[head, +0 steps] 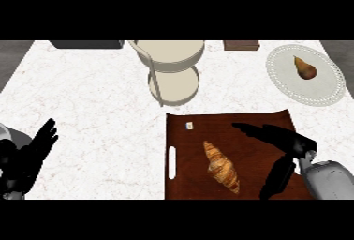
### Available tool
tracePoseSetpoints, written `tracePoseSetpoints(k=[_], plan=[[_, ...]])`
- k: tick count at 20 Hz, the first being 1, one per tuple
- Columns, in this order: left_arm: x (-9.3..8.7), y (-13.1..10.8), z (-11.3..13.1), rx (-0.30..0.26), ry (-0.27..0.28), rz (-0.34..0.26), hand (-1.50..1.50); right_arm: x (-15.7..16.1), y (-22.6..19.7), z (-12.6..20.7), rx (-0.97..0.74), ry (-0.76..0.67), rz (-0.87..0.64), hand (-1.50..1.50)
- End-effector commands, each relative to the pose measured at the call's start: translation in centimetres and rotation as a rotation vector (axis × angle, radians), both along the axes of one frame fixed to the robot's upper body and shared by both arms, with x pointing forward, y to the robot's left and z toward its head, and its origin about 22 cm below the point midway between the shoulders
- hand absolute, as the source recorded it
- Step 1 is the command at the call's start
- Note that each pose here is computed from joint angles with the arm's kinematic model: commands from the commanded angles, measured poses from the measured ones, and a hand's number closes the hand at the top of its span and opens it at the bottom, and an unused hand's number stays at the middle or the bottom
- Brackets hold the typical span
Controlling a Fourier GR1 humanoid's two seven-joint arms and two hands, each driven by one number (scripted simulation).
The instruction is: Pick the croissant from the tray and place it in the tiered basket
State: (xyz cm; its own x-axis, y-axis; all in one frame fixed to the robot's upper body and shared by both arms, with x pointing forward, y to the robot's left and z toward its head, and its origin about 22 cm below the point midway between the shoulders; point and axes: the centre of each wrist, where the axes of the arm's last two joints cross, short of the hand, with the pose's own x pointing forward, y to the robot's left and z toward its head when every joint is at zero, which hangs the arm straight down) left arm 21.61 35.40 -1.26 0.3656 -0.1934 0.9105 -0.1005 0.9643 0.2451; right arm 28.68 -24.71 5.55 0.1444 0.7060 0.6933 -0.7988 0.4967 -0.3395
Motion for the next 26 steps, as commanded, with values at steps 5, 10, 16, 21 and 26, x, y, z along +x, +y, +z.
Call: tracePoseSetpoints(k=[5,10,16,21,26], plan=[[0.2,0.9,-0.2,0.009,-0.012,0.006,0.00,-2.6,1.7,-2.9,0.029,-0.003,0.007,-1.50],[-0.5,0.9,-0.1,0.021,0.009,-0.004,0.00,0.5,2.6,-2.4,0.040,-0.009,0.001,-1.50],[-0.2,0.6,-0.4,0.006,-0.008,-0.010,0.00,-0.6,4.8,-5.7,0.036,-0.029,0.002,-1.50],[-0.5,0.8,-1.5,0.004,-0.003,-0.005,0.00,0.0,4.2,-5.9,0.045,-0.008,-0.018,-1.50],[-0.4,0.5,-0.9,-0.010,0.014,-0.002,0.00,0.0,4.6,-5.5,0.043,0.008,-0.001,-1.50]])
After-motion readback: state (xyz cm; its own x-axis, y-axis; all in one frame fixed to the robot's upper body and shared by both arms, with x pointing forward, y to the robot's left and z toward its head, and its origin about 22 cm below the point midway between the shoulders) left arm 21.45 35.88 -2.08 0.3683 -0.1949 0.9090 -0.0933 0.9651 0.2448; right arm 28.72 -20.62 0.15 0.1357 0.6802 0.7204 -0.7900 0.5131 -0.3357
